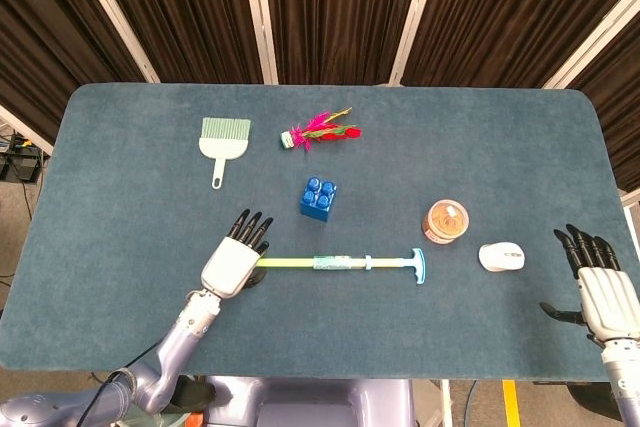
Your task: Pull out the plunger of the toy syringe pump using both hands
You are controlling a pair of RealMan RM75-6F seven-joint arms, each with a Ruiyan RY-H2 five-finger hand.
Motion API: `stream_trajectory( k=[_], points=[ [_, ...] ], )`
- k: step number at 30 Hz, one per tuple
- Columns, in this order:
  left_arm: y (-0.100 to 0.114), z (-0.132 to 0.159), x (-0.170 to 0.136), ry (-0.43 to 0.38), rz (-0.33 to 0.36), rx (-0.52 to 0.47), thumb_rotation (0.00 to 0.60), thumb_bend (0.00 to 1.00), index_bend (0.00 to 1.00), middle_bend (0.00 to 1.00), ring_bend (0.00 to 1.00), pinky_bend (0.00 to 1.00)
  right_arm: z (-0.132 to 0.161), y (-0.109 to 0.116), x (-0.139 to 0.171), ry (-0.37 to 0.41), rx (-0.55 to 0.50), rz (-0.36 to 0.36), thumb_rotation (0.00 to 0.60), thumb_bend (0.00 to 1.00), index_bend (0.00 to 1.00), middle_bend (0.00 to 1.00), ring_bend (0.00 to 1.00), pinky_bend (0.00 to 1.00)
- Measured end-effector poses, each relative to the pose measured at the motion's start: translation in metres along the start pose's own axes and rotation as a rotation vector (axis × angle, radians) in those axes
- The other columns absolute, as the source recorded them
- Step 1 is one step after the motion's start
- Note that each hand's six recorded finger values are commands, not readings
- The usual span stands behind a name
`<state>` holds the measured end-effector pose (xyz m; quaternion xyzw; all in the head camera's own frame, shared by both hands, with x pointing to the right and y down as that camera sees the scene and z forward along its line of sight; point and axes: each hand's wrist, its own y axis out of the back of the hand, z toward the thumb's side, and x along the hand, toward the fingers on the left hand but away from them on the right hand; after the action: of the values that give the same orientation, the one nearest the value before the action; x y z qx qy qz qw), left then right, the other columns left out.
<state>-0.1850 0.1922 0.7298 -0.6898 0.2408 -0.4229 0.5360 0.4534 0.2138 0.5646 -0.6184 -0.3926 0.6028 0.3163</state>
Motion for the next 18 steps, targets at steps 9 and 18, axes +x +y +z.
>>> stream_trajectory(
  k=[9, 18],
  points=[
    [-0.006, 0.013, 0.004, -0.022, -0.026, -0.026, 0.6, 0.29, 0.56, 0.14, 0.04, 0.06, -0.004, 0.004, -0.001, -0.013, -0.005, -0.022, 0.6, 0.09, 0.06, 0.0, 0.0, 0.0],
    [0.004, 0.02, 0.0, -0.047, 0.009, -0.069, 0.6, 0.44, 0.67, 0.19, 0.07, 0.06, 0.001, -0.012, -0.005, -0.009, 0.033, 0.005, 0.6, 0.13, 0.18, 0.0, 0.0, 0.0]
  ],
)
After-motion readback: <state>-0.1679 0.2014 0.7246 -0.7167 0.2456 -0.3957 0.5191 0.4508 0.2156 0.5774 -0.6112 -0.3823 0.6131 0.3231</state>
